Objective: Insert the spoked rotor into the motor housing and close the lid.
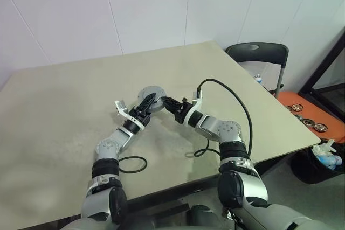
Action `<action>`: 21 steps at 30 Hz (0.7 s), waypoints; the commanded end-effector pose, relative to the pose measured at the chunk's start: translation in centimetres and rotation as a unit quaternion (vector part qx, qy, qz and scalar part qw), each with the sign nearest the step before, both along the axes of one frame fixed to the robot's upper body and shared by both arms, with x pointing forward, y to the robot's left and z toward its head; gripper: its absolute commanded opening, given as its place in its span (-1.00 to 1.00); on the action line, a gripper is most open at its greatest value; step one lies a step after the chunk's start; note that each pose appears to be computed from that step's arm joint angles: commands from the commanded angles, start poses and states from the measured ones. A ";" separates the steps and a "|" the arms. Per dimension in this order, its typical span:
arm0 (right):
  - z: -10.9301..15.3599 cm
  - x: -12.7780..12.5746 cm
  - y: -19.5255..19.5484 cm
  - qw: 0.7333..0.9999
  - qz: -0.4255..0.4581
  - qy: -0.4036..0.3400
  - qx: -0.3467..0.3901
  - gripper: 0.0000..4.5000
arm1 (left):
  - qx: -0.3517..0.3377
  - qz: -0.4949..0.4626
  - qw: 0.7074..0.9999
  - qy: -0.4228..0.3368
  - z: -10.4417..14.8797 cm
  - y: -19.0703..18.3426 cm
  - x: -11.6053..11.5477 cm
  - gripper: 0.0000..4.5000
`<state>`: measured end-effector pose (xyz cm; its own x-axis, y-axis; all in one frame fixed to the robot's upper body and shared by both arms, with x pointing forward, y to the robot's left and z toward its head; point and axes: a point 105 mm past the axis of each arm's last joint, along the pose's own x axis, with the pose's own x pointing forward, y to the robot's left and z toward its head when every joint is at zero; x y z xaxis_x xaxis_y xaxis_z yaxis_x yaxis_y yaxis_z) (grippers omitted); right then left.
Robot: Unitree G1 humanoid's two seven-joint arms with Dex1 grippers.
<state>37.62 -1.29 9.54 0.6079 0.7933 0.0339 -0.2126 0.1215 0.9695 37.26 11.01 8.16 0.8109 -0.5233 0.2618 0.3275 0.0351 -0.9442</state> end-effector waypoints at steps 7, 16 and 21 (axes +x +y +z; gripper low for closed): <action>2.9 0.4 1.2 0.998 0.002 -0.042 0.035 0.25 | -0.046 0.044 0.996 -0.057 3.5 1.5 0.6 0.05; 2.5 0.7 1.2 0.999 -0.009 -0.040 0.023 0.41 | 0.010 0.262 0.965 0.009 1.7 8.3 2.9 0.05; 2.5 0.6 1.3 0.999 -0.006 -0.045 0.018 0.41 | 0.099 0.367 0.924 0.044 0.1 12.4 2.6 0.05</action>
